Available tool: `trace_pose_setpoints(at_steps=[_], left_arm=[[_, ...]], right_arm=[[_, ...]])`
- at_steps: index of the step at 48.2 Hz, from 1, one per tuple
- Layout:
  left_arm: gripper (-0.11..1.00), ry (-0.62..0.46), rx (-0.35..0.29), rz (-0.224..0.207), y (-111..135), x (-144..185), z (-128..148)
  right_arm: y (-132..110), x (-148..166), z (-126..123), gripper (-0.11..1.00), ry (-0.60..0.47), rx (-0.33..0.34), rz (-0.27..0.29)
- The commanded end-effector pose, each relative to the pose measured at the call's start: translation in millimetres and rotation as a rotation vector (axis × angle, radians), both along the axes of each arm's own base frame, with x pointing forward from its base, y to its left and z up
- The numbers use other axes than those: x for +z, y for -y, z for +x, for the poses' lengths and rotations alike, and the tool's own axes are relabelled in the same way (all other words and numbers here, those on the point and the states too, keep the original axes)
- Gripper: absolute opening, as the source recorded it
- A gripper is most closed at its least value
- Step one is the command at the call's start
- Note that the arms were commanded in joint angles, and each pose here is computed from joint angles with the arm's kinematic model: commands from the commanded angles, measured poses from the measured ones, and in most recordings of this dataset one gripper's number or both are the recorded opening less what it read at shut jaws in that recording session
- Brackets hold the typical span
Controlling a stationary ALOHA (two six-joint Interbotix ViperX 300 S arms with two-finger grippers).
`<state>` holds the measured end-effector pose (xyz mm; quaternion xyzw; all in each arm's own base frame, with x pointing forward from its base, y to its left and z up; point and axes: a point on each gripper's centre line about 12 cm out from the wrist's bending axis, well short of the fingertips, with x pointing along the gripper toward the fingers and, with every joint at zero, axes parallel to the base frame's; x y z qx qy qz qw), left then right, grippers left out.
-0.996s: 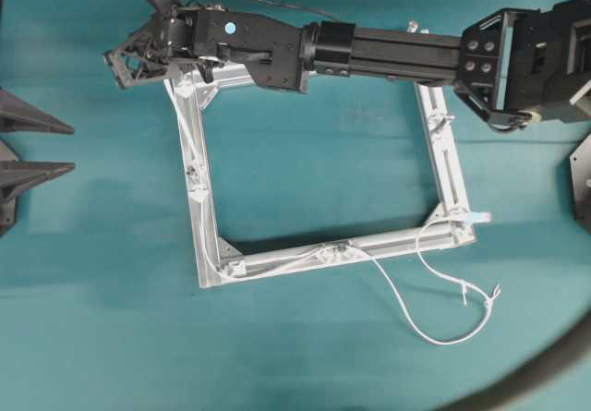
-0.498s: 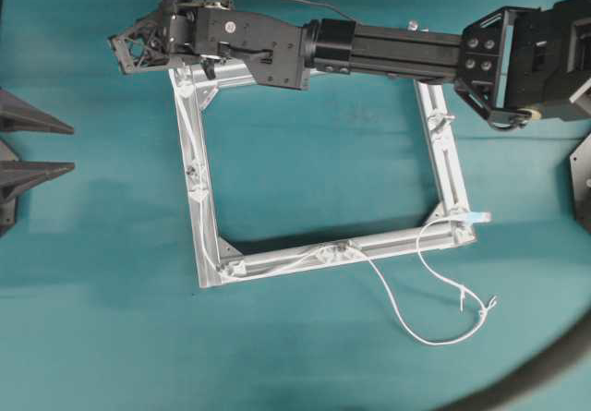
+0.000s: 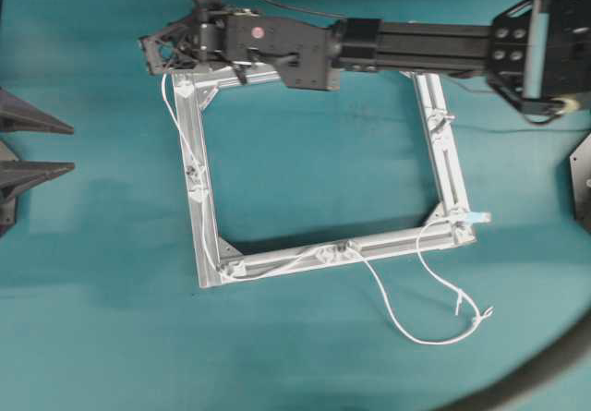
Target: Move the cable alternately left and right between 8 pins so it hooks onto each one.
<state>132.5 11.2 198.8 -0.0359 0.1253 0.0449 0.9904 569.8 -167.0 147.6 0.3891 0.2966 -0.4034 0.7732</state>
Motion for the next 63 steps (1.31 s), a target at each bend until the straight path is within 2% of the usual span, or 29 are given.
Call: trace_pose_setpoints(at_steps=[1, 18, 38, 43, 51, 63], left_arm=[[0.67, 0.011, -0.002, 0.001, 0.2, 4.8, 1.4], [0.67, 0.011, -0.002, 0.001, 0.2, 4.8, 1.4], [0.67, 0.011, -0.002, 0.001, 0.2, 4.8, 1.4], [0.67, 0.011, -0.002, 0.001, 0.2, 4.8, 1.4], [0.67, 0.011, -0.002, 0.001, 0.2, 4.8, 1.4], [0.67, 0.009, -0.002, 0.001, 0.2, 4.1, 1.3]], right_arm=[[-6.9, 44.0, -7.5, 0.15, 0.078, 0.016, -0.028], [-30.2, 42.9, -33.2, 0.15, 0.045, 0.033, -0.024], [-62.3, 29.9, -62.2, 0.15, 0.069, 0.075, 0.033], [-73.0, 29.8, -62.7, 0.15, 0.090, 0.108, 0.037], [-90.7, 35.5, -54.0, 0.15, 0.181, 0.190, 0.041], [-96.3, 38.1, -48.5, 0.15, 0.257, 0.239, 0.046]])
